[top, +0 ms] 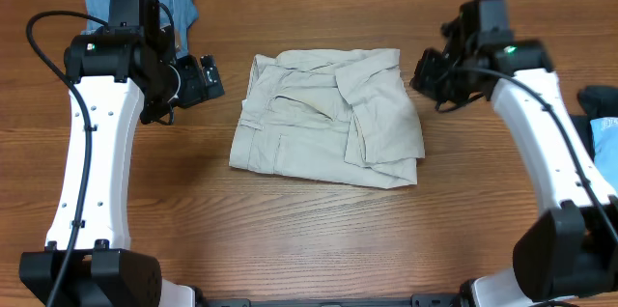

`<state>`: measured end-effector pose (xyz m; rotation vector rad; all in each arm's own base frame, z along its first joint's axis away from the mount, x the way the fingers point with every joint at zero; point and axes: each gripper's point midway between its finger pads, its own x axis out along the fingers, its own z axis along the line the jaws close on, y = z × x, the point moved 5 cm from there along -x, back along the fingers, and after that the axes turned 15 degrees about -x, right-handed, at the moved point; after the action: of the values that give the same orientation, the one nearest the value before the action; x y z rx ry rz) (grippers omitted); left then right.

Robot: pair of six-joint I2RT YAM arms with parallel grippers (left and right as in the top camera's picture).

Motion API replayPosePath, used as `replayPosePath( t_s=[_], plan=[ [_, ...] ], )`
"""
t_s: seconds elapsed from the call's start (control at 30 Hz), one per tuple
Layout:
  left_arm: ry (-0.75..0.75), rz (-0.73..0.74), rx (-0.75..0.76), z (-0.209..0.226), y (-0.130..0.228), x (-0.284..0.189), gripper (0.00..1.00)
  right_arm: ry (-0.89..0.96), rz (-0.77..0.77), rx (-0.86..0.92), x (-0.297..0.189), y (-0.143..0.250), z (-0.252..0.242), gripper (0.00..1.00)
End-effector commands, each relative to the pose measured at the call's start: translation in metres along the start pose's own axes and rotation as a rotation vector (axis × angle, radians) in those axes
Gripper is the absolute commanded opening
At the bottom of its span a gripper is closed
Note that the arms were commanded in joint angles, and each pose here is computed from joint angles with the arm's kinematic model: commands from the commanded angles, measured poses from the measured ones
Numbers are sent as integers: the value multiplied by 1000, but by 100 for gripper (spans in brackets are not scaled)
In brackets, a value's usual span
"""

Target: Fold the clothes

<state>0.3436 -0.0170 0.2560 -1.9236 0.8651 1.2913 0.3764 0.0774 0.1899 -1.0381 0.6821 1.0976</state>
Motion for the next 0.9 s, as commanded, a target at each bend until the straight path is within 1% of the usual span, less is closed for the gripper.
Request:
replayPosePath(
  t_s=[0.0, 0.07, 0.1, 0.17, 0.23, 0.3, 0.37, 0.47, 0.53, 0.57, 0.6, 0.63, 0.67, 0.7, 0.77, 0.87],
  plan=[
    [2, 17, 0, 0, 1, 4, 100, -81, 91, 64, 46, 41, -13, 4],
    [2, 17, 0, 0, 1, 4, 100, -156, 114, 73, 62, 59, -14, 5],
    [2, 17, 0, 0, 1, 4, 100, -187, 146, 110, 71, 74, -15, 5],
    [11, 23, 0, -1, 1, 4, 100, -235, 192, 126, 82, 98, -16, 11],
    [24, 33, -1, -2, 3, 3, 100, -234, 259, 198, 88, 123, -21, 16],
    [22, 35, -1, -2, 3, 3, 100, -230, 293, 236, 91, 135, -24, 15],
    [17, 42, -2, -1, 4, 3, 100, -213, 336, 291, 90, 146, -26, 4],
    [12, 48, -3, 0, 6, 3, 100, -223, 299, 271, 75, 137, -19, 4],
    [9, 48, -4, 0, 6, 3, 100, -218, 222, 229, 50, 119, -9, 4],
    [9, 47, -4, 0, 6, 3, 100, -201, 159, 198, 32, 106, -4, 4],
    [9, 46, -3, 0, 5, 3, 100, -183, 100, 166, 16, 95, 0, 15],
    [9, 46, -3, 0, 5, 3, 100, -173, 24, 124, -5, 79, 5, 40],
    [9, 46, -3, 0, 5, 3, 100, -166, -41, 83, -23, 65, 6, 81],
    [9, 46, -3, 0, 5, 3, 100, -154, -98, 28, -38, 51, 4, 100],
    [9, 46, -3, 0, 5, 3, 100, -108, -163, 23, -50, 35, -12, 100],
    [18, 52, 20, -1, 6, 4, 100, -59, -148, 58, -41, 30, -42, 100]
  ],
)
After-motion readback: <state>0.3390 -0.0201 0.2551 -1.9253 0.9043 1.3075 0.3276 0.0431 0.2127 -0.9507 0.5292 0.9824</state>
